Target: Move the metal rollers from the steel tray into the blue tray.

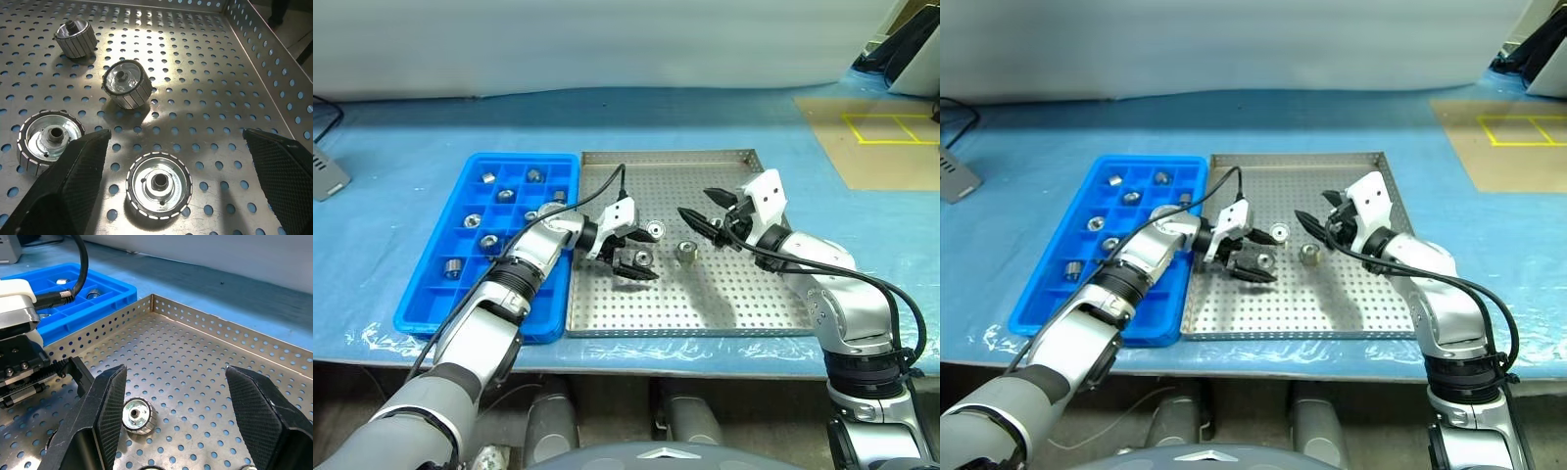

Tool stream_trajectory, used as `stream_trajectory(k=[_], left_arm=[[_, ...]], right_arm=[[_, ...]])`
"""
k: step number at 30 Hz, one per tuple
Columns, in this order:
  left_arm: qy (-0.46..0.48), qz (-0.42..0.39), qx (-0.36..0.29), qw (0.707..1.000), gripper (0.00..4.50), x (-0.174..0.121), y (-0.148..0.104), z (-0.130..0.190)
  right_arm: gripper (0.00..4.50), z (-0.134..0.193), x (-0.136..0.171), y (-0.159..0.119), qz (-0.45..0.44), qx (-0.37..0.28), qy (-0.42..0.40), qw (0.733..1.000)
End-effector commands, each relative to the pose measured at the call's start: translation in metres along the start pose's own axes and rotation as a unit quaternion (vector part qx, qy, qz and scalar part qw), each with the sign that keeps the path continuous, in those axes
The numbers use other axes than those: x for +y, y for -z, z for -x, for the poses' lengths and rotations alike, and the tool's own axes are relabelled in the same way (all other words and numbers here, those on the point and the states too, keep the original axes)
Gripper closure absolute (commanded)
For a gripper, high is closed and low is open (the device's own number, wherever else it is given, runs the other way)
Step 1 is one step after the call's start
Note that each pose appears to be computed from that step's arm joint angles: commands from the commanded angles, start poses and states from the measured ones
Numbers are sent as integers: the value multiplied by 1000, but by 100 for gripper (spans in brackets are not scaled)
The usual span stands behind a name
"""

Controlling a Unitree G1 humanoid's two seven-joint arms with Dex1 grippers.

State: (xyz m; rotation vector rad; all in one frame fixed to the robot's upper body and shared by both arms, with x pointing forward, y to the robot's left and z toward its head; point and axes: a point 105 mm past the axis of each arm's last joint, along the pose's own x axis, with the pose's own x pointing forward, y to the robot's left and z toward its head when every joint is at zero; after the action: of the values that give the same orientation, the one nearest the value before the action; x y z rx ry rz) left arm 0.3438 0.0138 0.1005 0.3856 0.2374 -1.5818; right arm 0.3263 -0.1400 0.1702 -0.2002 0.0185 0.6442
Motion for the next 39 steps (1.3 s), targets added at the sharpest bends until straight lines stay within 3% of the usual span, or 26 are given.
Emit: stream_trajectory(k=[1,15,25,28,32,36,39], left_arm=[[-15,-22,15,1000,1,4,2,-2],[-43,-10,44,998,1,8,25,-18],[-51,-22,40,998,277,14,23,-5],[-68,-35,37,996,276,18,19,-1],[-82,-54,-28,995,276,22,-12,13],[-100,-56,-90,989,276,22,-42,44],[-107,-50,-88,989,276,8,-42,70]], right_arm=[[116,4,-1,-11,21,-14,5,1000],[116,3,-3,-4,30,-1,12,999],[116,1,-2,-3,25,-3,8,1000],[116,-2,-1,-4,25,-6,3,1000],[116,-5,2,-9,26,-12,-9,1000],[116,-5,8,-11,13,-16,-35,999],[116,-5,24,-16,-8,-24,-91,996]])
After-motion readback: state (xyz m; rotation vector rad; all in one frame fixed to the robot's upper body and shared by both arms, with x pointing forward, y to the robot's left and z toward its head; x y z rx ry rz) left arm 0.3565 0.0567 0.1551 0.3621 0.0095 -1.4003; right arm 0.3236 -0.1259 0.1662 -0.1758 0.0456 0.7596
